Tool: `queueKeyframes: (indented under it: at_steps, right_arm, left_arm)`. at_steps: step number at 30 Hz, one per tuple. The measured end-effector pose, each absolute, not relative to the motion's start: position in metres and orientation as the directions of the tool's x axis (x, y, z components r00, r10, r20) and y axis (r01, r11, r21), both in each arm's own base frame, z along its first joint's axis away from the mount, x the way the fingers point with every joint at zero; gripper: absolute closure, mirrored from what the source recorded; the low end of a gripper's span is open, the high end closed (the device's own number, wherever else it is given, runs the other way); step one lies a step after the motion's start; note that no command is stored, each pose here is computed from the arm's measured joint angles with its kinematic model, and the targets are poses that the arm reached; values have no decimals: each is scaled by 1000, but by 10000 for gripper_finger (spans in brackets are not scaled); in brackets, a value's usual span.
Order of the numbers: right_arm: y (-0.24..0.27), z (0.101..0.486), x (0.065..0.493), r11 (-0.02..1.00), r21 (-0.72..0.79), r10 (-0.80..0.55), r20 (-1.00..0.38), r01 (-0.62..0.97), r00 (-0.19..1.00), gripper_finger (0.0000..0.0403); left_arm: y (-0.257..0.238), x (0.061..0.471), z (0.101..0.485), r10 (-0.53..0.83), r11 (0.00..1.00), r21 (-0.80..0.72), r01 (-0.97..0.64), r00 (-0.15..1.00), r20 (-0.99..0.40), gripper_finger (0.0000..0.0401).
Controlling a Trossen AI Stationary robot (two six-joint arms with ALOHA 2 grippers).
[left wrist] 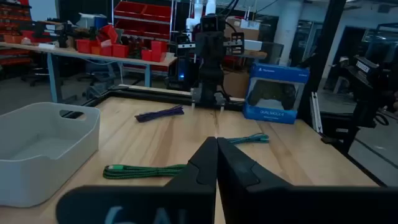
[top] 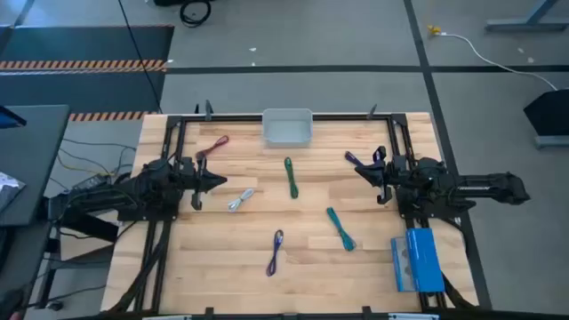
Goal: Pick and place USB-C Cables
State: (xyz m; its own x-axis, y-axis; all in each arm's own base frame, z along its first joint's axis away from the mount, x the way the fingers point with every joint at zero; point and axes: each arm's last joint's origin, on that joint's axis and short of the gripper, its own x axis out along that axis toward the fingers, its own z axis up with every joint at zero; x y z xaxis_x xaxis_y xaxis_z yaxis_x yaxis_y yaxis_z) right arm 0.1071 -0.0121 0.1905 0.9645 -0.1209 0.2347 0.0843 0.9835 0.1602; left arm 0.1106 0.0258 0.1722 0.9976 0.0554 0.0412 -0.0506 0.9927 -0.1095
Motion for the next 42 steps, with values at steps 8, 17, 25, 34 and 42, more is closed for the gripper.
queueKeyframes:
  at_steps: [8, 17, 25, 34, 42]
  right_arm:
    - [-12, 191, 107, 983, 160, -121, 235, 84, 964, 391]
    - [-12, 191, 107, 985, 160, -106, 235, 69, 966, 391]
    - [-13, 191, 107, 985, 135, -139, 235, 109, 962, 391]
    - [-13, 191, 107, 984, 112, -163, 237, 140, 958, 391]
    - [-13, 191, 107, 984, 102, -164, 239, 143, 957, 391]
  left_arm:
    - [26, 111, 172, 55, 993, -110, -51, 998, 41, 394]
    - [26, 111, 172, 55, 993, -110, -51, 998, 40, 394]
    - [26, 111, 172, 55, 993, -110, -51, 998, 41, 394]
    - [26, 111, 172, 55, 993, -110, -50, 998, 41, 394]
    - [28, 110, 178, 110, 993, -59, -104, 989, 103, 394]
